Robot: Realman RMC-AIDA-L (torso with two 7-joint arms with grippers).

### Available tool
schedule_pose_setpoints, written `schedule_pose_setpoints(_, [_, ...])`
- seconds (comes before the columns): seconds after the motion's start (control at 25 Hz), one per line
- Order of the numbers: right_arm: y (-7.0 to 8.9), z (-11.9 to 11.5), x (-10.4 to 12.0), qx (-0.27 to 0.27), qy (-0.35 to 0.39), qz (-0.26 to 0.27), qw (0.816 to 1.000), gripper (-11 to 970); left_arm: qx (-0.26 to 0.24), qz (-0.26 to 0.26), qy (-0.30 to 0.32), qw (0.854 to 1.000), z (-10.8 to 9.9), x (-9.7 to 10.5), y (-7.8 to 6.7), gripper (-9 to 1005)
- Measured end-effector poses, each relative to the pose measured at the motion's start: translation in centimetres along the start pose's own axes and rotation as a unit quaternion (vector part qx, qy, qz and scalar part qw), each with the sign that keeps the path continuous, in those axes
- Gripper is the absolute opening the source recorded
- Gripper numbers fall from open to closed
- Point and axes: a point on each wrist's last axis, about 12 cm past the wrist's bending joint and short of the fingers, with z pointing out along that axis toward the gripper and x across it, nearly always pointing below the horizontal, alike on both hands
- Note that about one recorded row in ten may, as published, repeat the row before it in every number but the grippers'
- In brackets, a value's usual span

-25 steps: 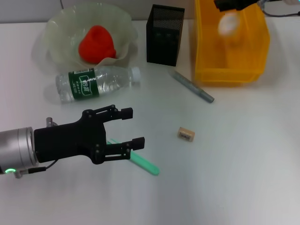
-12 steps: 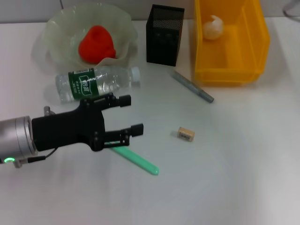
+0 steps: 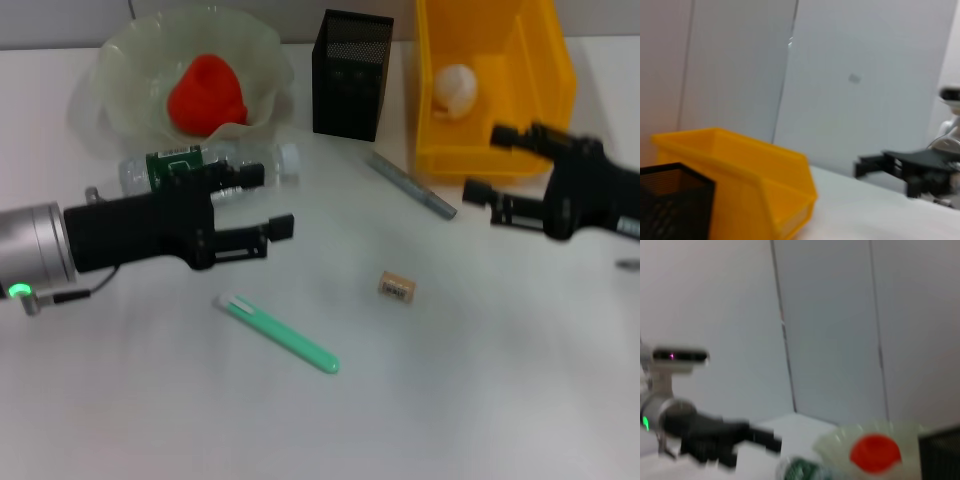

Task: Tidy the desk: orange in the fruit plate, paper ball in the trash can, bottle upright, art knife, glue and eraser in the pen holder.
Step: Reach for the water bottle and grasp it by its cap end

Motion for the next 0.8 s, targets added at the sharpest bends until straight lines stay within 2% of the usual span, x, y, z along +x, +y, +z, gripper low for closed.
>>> schedule_pose_setpoints(0.12, [0.7,-0.8,2.1,0.024,0.015,0.005,1.000,827,-0.006,-0.002,0.007,1.000,0.0,-0.2,0.4,811])
schedule_pose_setpoints(0.16, [1.0,-1.1,3.0,0.035,0.022,0.008,0.999,827,-0.025,-0.001,0.036,0.999,0.1,-1.7,2.3,811])
schedule_pose_setpoints(0.2, [1.0,-1.1,3.0,0.035,0.022,0.008,0.999,827,-0.036,0.005,0.055,0.998,0.4,-2.6,3.1,811])
schedule_pose_setpoints(0.32, [1.2,-1.2,3.7,0.043,0.030,0.015,0.999,827,-0.036,0.005,0.055,0.998,0.4,-2.6,3.1,811])
schedule_pose_setpoints(0.36, [1.3,-1.4,4.0,0.046,0.033,0.018,0.998,827,-0.050,0.051,0.126,0.989,2.5,-5.3,4.6,811])
schedule_pose_setpoints(0.44, [1.3,-1.5,4.0,0.048,0.034,0.019,0.998,827,-0.054,0.073,0.163,0.982,3.7,-6.0,5.0,811])
schedule_pose_setpoints(0.48, [1.3,-1.6,4.1,0.050,0.035,0.020,0.998,827,-0.059,0.100,0.198,0.973,4.8,-6.7,5.4,811])
schedule_pose_setpoints(0.52, [1.3,-1.6,4.1,0.050,0.035,0.020,0.998,827,-0.059,0.100,0.198,0.973,4.8,-6.7,5.4,811])
schedule_pose_setpoints(0.64, [1.3,-1.6,4.2,0.051,0.036,0.022,0.998,827,-0.064,0.136,0.245,0.958,6.2,-7.4,5.7,811])
schedule_pose_setpoints(0.68, [1.4,-1.6,4.2,0.052,0.036,0.023,0.998,827,-0.064,0.136,0.245,0.958,6.2,-7.4,5.7,811])
schedule_pose_setpoints(0.76, [1.4,-1.6,4.3,0.050,0.037,0.026,0.998,827,-0.068,0.162,0.274,0.946,7.4,-7.6,5.9,811])
schedule_pose_setpoints(0.8, [1.4,-1.6,4.3,0.050,0.037,0.026,0.998,827,-0.068,0.162,0.274,0.946,7.4,-7.6,5.9,811])
